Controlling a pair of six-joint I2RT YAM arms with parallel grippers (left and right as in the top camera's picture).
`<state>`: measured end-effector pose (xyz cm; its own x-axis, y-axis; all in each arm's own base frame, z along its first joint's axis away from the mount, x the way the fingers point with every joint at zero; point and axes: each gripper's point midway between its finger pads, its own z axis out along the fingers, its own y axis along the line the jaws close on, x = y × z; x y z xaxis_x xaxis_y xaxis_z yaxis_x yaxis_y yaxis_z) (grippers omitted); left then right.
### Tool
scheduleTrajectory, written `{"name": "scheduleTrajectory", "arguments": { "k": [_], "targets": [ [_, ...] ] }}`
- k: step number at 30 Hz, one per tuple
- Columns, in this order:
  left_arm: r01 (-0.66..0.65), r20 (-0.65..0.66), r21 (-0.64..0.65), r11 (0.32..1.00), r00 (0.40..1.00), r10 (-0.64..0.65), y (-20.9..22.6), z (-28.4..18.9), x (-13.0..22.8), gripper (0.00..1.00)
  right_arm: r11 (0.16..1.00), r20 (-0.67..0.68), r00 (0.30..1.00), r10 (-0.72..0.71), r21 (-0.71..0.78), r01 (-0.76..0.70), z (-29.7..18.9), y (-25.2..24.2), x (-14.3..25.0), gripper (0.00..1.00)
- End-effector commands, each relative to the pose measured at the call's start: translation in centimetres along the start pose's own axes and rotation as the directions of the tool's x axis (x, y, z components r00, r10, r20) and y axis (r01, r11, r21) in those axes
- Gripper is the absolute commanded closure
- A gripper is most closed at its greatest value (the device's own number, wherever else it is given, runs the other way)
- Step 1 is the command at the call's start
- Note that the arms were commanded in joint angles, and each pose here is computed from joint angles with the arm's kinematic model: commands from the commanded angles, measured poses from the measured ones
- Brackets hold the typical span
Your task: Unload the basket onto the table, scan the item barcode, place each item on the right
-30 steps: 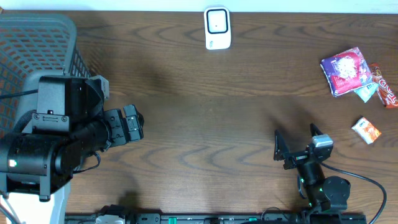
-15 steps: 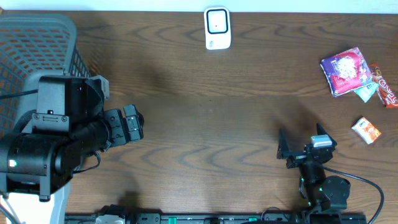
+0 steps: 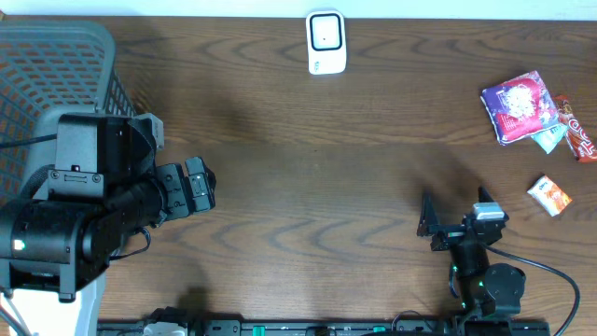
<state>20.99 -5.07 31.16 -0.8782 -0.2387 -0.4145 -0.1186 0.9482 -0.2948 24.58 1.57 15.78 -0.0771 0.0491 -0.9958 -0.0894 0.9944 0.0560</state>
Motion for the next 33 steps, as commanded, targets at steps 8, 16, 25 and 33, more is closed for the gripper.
{"name": "scheduleTrajectory", "arguments": {
  "k": [8, 16, 25, 33],
  "targets": [
    [-0.013, -0.005, 0.008, 1.0, 1.0, 0.013, -0.1, -0.01, 0.05, 0.02, 1.0, -0.003, 1.0, 0.016, 0.009, -0.016, -0.04, -0.08, 0.09, 0.01],
    [-0.013, -0.005, 0.008, 1.0, 1.0, 0.013, -0.1, -0.01, 0.05, 0.02, 1.0, 0.004, 1.0, 0.016, -0.022, -0.016, -0.03, 0.44, -0.07, 0.01],
    [-0.013, -0.005, 0.008, 1.0, 1.0, 0.013, -0.1, -0.01, 0.05, 0.02, 1.0, 0.004, 1.0, 0.016, -0.022, -0.016, -0.03, 0.44, -0.07, 0.01],
    [-0.013, -0.005, 0.008, 1.0, 1.0, 0.013, -0.1, -0.01, 0.05, 0.02, 1.0, 0.004, 1.0, 0.016, -0.022, -0.016, -0.03, 0.44, -0.07, 0.01]
  ]
}}
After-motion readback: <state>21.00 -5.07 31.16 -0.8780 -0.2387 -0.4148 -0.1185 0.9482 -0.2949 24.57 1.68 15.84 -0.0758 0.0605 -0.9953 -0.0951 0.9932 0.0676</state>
